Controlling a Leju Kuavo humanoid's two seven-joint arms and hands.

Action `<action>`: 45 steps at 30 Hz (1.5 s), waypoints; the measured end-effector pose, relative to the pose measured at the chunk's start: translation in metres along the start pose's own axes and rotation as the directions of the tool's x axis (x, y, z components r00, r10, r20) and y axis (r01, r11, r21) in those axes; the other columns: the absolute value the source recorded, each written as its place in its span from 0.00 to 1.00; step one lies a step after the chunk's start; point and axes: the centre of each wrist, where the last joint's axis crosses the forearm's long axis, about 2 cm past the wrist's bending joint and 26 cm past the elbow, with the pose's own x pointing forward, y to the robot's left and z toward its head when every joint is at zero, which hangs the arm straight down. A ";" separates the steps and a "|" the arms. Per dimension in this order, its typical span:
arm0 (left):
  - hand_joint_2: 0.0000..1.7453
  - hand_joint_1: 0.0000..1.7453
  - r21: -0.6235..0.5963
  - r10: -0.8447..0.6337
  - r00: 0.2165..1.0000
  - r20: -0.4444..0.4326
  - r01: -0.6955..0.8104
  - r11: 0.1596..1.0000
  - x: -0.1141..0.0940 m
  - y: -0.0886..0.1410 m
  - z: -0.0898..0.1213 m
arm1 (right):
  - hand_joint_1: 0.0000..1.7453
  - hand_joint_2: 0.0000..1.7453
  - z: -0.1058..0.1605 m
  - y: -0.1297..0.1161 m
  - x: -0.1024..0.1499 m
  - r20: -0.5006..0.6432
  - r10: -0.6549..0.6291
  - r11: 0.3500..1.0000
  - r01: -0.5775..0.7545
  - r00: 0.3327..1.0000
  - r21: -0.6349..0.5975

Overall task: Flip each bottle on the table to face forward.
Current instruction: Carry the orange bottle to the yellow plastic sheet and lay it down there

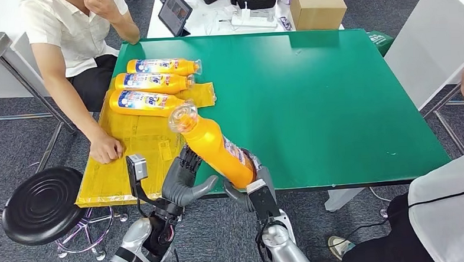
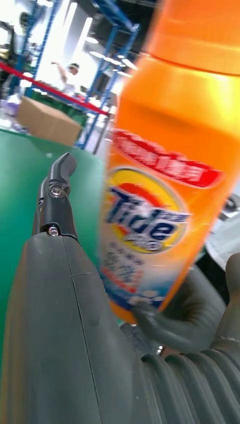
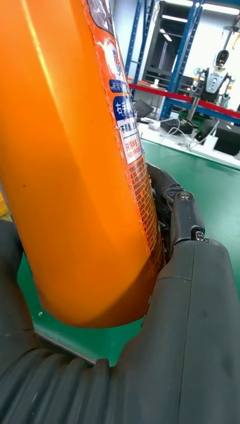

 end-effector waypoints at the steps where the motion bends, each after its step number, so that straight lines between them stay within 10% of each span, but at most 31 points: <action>1: 1.00 0.00 -0.011 0.003 1.000 0.000 -0.003 1.000 0.000 -0.001 0.000 | 1.00 1.00 -0.001 0.000 0.000 0.001 0.001 1.000 -0.001 1.000 0.002; 27: 1.00 0.00 -0.029 0.024 1.000 -0.007 -0.024 0.999 0.004 0.001 -0.013 | 1.00 1.00 -0.001 0.019 0.003 0.027 0.056 0.991 -0.059 0.998 0.118; 32: 1.00 0.83 -0.043 0.030 1.000 0.007 -0.029 0.999 0.004 0.000 -0.014 | 1.00 1.00 0.000 0.022 0.004 0.025 0.047 0.990 -0.050 0.999 0.131; 45: 1.00 1.00 -0.051 0.036 0.999 0.036 -0.034 0.998 0.004 0.002 -0.013 | 1.00 1.00 0.000 0.024 0.003 0.028 0.034 0.988 -0.038 0.999 0.152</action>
